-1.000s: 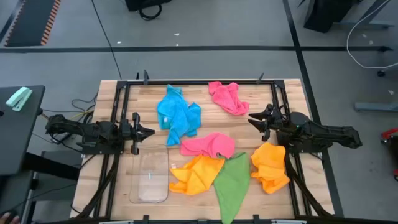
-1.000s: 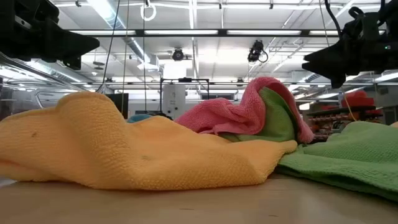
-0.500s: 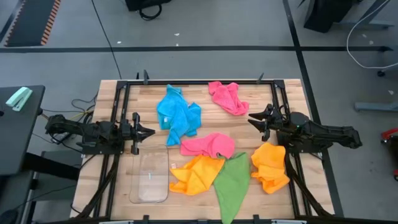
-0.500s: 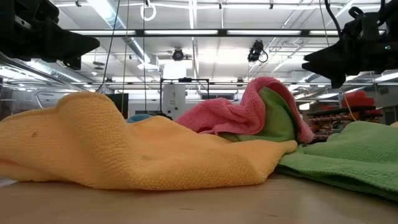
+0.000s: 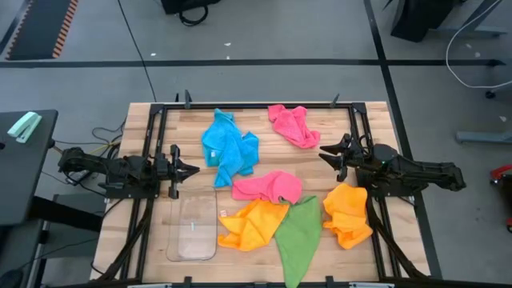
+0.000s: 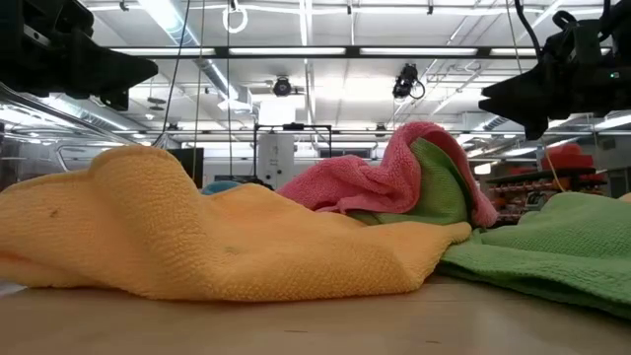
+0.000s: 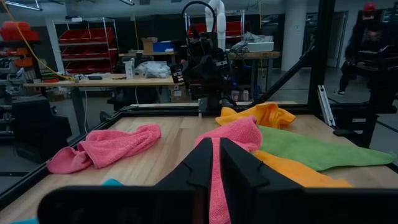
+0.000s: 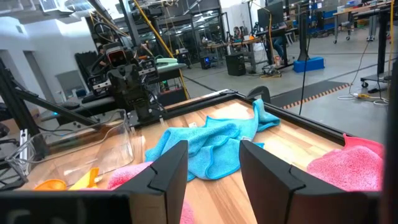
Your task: Fold microfiber towels
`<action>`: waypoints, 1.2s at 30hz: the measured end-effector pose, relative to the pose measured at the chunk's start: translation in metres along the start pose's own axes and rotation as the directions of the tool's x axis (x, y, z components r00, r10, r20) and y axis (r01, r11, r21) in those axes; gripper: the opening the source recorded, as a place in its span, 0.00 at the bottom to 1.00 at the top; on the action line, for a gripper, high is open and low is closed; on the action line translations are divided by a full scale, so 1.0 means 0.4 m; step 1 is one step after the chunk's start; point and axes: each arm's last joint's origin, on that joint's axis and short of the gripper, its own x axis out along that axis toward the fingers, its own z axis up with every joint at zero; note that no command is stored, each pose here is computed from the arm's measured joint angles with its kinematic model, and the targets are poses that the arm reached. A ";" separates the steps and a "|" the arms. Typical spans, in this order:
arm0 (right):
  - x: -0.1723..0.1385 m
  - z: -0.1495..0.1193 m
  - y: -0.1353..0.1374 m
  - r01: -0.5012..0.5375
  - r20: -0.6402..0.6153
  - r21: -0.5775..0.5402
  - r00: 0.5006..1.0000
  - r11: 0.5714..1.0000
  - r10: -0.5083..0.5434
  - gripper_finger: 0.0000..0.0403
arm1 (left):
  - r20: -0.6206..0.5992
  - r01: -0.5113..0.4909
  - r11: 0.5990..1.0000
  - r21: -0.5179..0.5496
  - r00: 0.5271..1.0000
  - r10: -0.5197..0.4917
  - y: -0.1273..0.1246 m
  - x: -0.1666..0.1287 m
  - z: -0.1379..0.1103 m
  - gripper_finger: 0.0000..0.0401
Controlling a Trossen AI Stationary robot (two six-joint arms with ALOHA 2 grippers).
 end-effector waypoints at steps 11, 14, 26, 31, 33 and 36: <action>0.000 0.000 0.000 0.000 0.000 0.000 1.000 1.000 0.000 0.38 | 0.000 0.000 1.000 0.000 1.000 0.000 0.000 0.000 0.000 0.08; 0.000 0.000 0.000 0.000 0.000 0.000 1.000 1.000 0.000 0.38 | 0.000 0.000 1.000 0.000 1.000 0.000 0.000 0.000 0.000 0.08; 0.000 0.000 0.000 0.000 0.000 0.000 1.000 1.000 0.000 0.38 | 0.021 0.000 0.956 -0.292 1.000 0.006 0.001 0.000 0.005 0.08; 0.000 0.000 0.000 0.000 0.000 0.001 1.000 1.000 0.000 0.38 | 0.101 -0.009 0.956 -0.294 0.994 0.040 0.007 0.000 0.025 0.08; 0.000 0.000 0.000 0.000 0.001 0.002 1.000 1.000 0.000 0.38 | 0.117 -0.005 0.955 -0.297 0.992 0.041 0.007 -0.001 0.029 0.08; 0.000 0.001 0.000 -0.001 0.005 0.034 1.000 0.999 0.001 0.38 | 0.130 -0.002 0.954 -0.300 0.991 0.043 0.007 -0.001 0.033 0.09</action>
